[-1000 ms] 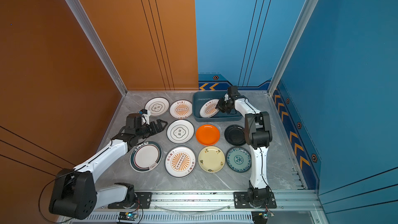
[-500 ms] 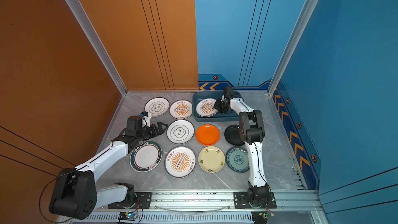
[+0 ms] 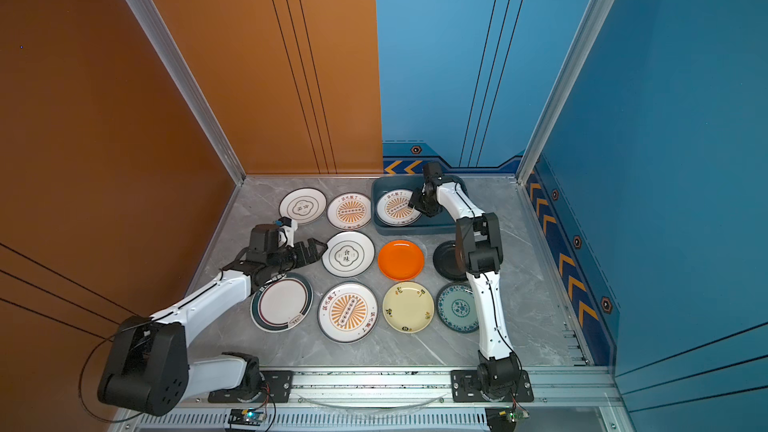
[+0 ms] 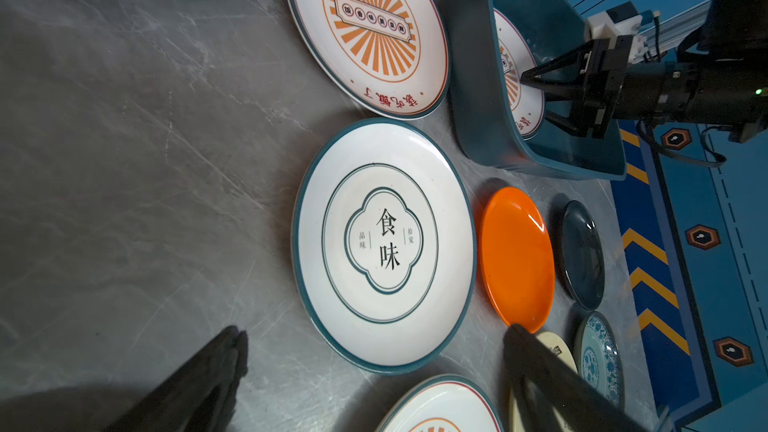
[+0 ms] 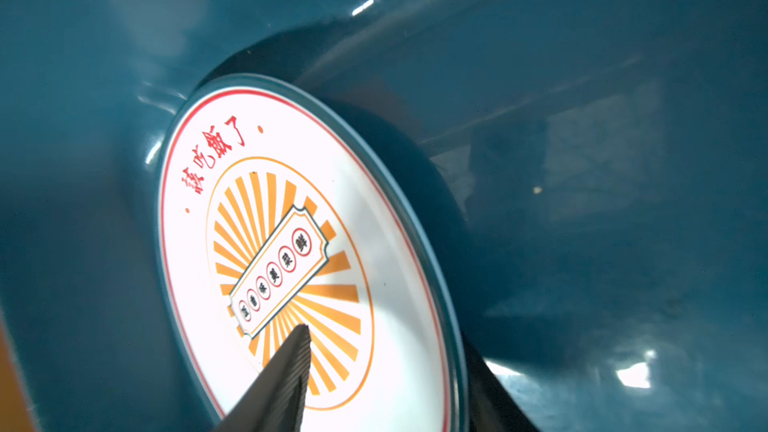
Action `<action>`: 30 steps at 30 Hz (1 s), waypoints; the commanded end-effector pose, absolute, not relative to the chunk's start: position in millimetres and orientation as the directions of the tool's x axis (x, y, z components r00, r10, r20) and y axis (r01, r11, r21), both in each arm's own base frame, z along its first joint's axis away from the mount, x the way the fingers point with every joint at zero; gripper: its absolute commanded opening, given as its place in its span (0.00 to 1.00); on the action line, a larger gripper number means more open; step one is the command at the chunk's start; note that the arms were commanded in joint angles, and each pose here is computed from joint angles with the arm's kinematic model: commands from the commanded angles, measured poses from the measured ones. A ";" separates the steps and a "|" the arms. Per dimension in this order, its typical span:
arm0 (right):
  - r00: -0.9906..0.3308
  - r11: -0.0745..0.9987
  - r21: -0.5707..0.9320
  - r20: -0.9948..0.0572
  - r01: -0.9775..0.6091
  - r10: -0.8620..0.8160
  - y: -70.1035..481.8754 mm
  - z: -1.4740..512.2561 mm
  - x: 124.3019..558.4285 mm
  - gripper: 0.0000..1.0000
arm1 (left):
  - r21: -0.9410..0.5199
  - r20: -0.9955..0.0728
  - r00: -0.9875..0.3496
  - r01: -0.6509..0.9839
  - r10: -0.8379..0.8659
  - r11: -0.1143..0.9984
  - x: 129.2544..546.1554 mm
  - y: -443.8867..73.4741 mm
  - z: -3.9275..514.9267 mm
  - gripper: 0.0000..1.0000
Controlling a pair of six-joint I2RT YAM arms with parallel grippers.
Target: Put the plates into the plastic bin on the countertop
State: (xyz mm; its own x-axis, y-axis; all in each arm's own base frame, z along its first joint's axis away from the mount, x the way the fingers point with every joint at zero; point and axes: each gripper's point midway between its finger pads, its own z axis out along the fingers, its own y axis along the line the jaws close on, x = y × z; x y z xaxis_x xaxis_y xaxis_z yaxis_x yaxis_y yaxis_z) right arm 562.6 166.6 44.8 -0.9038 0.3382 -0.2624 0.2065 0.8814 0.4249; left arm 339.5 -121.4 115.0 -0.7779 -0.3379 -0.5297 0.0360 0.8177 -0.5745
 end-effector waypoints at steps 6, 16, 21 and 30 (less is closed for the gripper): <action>-0.905 0.976 0.157 -0.374 0.153 0.202 134.4 67.9 553.1 0.56 | -0.520 -0.533 -0.799 0.051 -0.278 0.853 334.6 -121.9 110.4 0.99; -0.803 0.995 0.092 -0.589 0.040 0.087 134.2 188.1 537.5 0.56 | -0.488 -0.512 -0.825 0.049 -0.240 0.872 332.5 -124.5 96.9 0.91; -0.766 0.957 0.283 -0.627 -0.058 0.139 155.6 229.0 498.9 0.56 | -0.510 -0.499 -0.833 0.057 -0.241 0.858 337.3 -131.6 91.4 0.87; -0.790 0.915 0.393 -0.588 -0.087 0.177 152.1 217.5 418.0 0.56 | -0.524 -0.488 -0.834 0.043 -0.259 0.850 346.7 -134.6 77.3 0.75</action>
